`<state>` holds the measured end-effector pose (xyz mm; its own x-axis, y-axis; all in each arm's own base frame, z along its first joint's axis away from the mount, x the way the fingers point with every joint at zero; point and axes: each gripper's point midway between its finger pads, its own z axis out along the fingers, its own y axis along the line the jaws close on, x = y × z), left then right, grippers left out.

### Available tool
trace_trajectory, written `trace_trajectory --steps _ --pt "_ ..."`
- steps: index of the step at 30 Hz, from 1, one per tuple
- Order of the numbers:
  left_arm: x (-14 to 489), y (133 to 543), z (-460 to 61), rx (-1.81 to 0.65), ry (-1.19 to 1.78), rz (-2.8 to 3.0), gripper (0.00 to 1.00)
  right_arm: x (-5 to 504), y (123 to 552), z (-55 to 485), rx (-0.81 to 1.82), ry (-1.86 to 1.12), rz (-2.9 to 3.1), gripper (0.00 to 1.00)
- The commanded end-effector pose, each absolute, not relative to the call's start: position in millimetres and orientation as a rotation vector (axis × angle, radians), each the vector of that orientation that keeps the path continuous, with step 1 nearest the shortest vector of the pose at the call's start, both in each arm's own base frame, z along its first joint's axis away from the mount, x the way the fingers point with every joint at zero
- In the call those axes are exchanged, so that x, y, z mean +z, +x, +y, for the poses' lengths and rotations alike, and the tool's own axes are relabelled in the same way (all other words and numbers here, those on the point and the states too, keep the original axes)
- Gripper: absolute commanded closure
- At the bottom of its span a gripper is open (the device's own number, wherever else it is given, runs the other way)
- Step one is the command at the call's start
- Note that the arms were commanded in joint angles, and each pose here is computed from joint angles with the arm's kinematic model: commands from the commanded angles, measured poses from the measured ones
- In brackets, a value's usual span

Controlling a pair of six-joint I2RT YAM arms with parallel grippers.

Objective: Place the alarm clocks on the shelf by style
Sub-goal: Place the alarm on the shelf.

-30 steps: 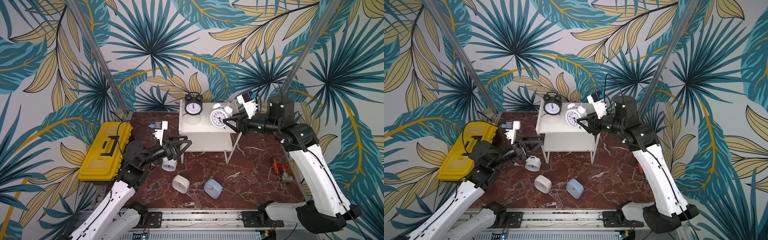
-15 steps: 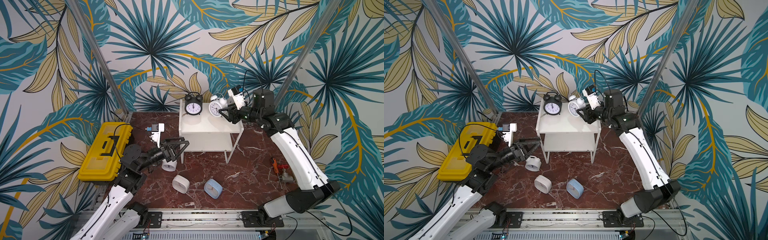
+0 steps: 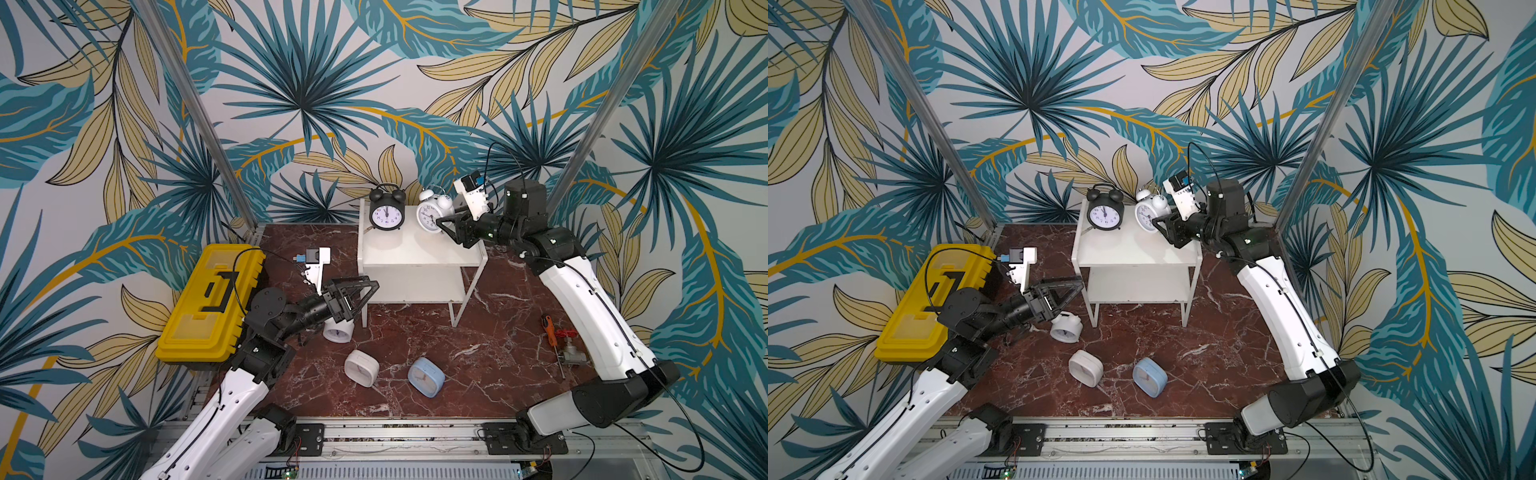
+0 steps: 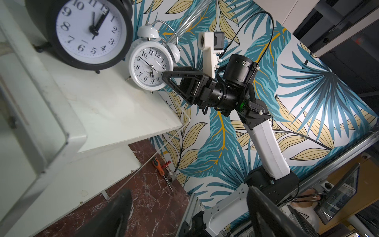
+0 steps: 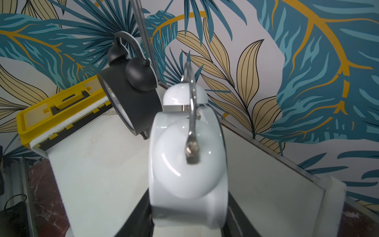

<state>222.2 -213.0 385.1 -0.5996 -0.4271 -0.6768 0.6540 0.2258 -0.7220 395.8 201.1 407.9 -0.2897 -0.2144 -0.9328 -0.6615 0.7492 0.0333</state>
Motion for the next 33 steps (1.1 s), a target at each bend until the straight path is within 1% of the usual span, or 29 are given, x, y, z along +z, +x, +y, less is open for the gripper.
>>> trace_trajectory --steps 1,3,6,12,17,30,33 --pt "381.2 224.8 -212.0 -1.531 0.211 1.598 0.10 410.5 390.9 200.7 0.510 -0.694 1.831 0.54" --pt "381.2 225.2 -212.1 -1.533 0.210 1.595 0.10 409.6 391.0 199.7 0.505 -0.689 1.832 0.53" --pt "381.1 226.3 -212.4 -1.533 0.209 1.596 0.10 409.7 389.6 197.5 0.496 -0.679 1.826 0.48" --pt "380.0 226.1 -214.0 -1.541 0.217 1.601 0.10 409.3 386.5 194.8 0.487 -0.672 1.830 0.44" --pt "378.2 226.6 -214.4 -1.545 0.214 1.605 0.10 409.0 388.0 190.9 0.466 -0.655 1.840 0.37" --pt "374.3 225.6 -214.0 -1.538 0.217 1.614 0.10 408.4 394.4 176.9 0.424 -0.609 1.864 0.41" --pt "372.8 225.8 -214.1 -1.536 0.215 1.618 0.10 406.6 395.6 176.0 0.422 -0.607 1.872 0.46"
